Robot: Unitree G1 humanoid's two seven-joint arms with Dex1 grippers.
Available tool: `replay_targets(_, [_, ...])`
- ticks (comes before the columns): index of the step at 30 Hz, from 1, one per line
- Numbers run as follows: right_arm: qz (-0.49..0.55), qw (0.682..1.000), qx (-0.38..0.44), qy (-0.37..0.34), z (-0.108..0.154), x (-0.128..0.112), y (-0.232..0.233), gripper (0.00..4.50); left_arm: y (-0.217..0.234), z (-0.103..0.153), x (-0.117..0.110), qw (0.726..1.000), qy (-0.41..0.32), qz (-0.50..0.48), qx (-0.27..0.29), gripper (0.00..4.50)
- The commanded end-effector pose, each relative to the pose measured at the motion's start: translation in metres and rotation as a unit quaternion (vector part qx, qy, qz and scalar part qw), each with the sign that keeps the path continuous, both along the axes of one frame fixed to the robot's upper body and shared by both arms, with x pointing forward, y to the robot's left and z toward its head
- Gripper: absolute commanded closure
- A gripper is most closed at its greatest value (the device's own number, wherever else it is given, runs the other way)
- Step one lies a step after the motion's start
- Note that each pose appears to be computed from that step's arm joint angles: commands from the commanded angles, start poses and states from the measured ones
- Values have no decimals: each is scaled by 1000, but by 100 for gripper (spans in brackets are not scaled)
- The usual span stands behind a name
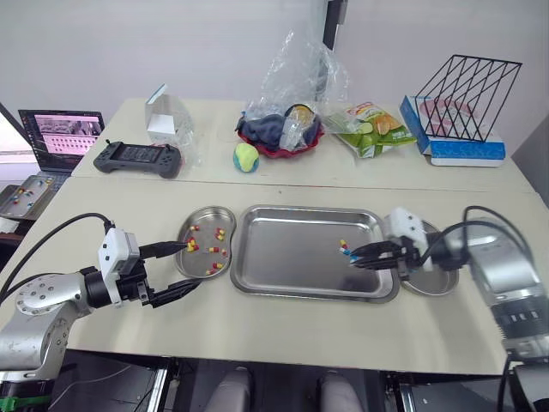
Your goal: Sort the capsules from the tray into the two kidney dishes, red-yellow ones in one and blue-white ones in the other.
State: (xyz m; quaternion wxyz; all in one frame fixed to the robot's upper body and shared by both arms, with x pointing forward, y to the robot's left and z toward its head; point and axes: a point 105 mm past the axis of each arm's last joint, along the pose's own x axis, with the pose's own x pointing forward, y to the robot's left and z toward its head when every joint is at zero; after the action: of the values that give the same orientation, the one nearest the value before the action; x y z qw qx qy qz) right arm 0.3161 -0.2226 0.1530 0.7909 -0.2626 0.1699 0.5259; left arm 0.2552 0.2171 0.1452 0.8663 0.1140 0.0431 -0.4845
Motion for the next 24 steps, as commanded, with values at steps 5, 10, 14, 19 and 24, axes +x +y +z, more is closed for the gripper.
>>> replay_targets(5, [-97,993,-57,-30,10,0,-60,418,2,8,3,1000,-16,-6,4,0])
replay_targets(10, [-121,991,-54,-19,4,-1,-66,418,2,8,4,1000,-17,-8,4,0])
replay_targets(14, [-136,989,-51,-19,2,2,-68,368,3,8,4,1000,-17,-9,5,0])
replay_targets(19, [-140,989,-40,-37,9,5,-67,182,3,8,6,1000,-18,-12,7,0])
replay_targets(24, [-151,987,-24,-44,22,-3,-74,12,4,7,7,1000,-18,-16,9,0])
